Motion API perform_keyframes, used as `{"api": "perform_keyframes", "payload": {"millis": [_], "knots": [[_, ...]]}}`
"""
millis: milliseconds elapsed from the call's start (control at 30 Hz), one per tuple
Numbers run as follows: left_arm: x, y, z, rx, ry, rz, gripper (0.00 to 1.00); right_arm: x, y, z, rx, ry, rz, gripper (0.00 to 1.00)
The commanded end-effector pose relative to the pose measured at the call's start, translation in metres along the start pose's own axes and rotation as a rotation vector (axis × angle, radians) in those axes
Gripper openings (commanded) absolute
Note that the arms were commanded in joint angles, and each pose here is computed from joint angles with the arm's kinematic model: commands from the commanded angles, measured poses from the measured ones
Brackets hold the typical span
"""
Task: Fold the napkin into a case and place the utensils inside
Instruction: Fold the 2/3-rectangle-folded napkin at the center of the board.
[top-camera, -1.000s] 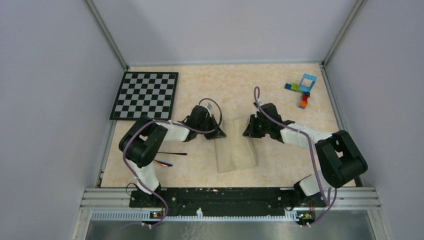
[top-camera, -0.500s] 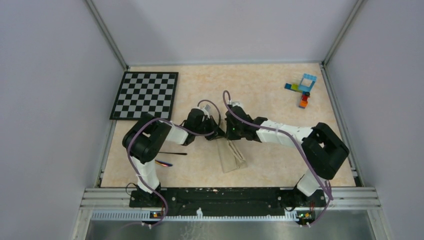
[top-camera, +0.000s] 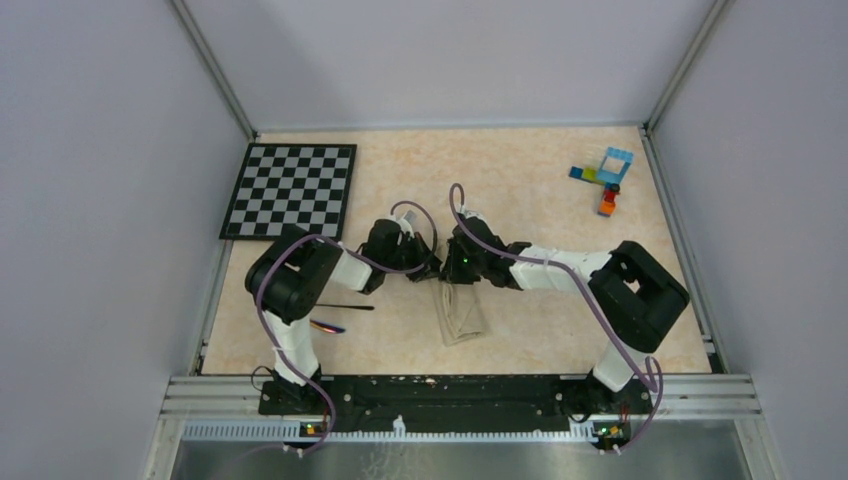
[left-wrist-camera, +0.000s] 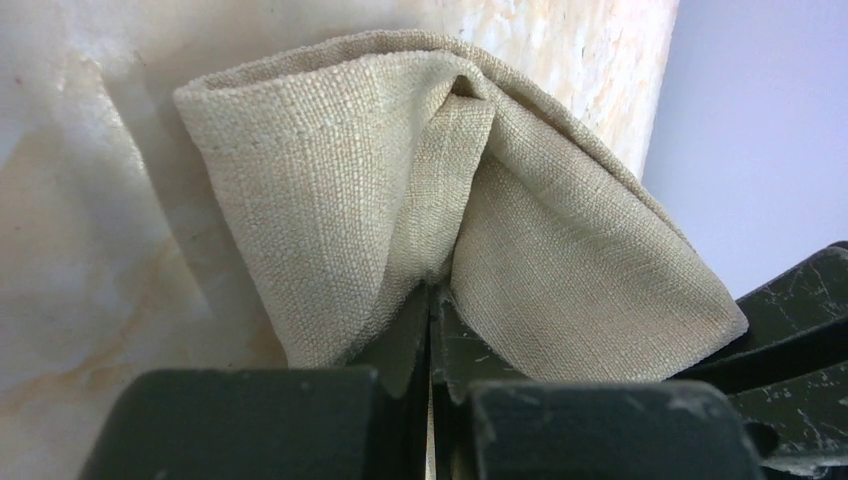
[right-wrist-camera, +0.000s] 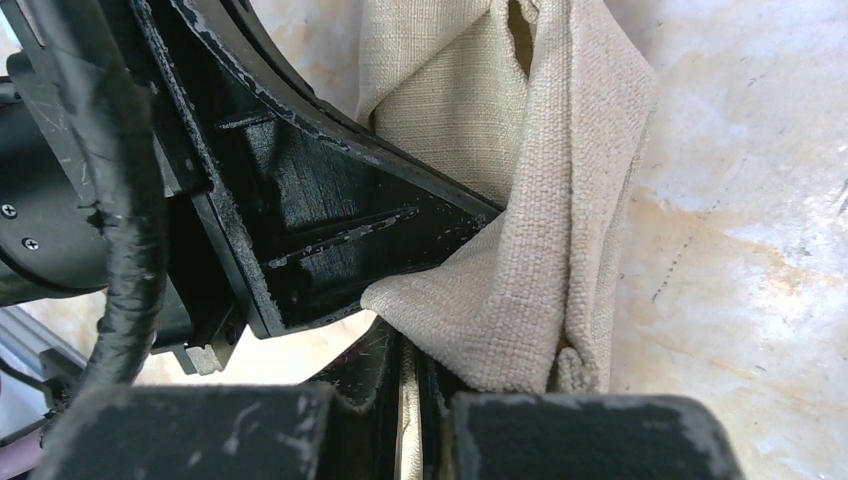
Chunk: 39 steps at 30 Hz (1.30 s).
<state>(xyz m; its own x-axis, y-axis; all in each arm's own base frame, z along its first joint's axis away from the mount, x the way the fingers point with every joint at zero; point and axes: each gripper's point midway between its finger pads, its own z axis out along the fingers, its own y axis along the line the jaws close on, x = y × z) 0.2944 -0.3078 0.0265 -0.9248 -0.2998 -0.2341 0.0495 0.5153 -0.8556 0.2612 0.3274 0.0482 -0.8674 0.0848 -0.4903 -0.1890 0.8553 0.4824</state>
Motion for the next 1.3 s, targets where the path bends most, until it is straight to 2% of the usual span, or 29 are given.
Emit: {"api": "perform_keyframes", "payload": {"millis": [0,67,267,433,567,767,867,1267], "knots": [[0.010,0.006,-0.008,-0.044,0.042,0.026,0.00,-0.012,0.021,-0.001,-0.102,-0.049,0.035,0.00],[0.007,-0.003,-0.014,-0.038,0.041,0.045,0.02,-0.014,0.017,-0.003,-0.097,-0.060,0.041,0.00],[-0.011,-0.035,-0.035,-0.038,-0.010,0.167,0.29,-0.019,0.005,-0.007,-0.082,-0.069,0.041,0.00],[-0.022,-0.036,-0.060,-0.105,-0.066,0.194,0.36,-0.023,0.007,-0.008,-0.092,-0.077,0.035,0.00],[-0.018,-0.019,-0.071,-0.173,-0.077,0.160,0.31,-0.023,0.011,-0.006,-0.105,-0.074,0.026,0.00],[0.003,0.004,-0.053,-0.157,0.026,0.116,0.31,-0.023,0.016,-0.004,-0.121,-0.067,0.024,0.00],[0.005,0.016,-0.047,-0.183,0.038,0.102,0.18,-0.023,0.022,-0.005,-0.131,-0.068,0.012,0.00],[0.006,0.032,-0.045,-0.233,0.034,0.098,0.09,-0.008,0.029,0.011,-0.148,-0.022,-0.008,0.00]]}}
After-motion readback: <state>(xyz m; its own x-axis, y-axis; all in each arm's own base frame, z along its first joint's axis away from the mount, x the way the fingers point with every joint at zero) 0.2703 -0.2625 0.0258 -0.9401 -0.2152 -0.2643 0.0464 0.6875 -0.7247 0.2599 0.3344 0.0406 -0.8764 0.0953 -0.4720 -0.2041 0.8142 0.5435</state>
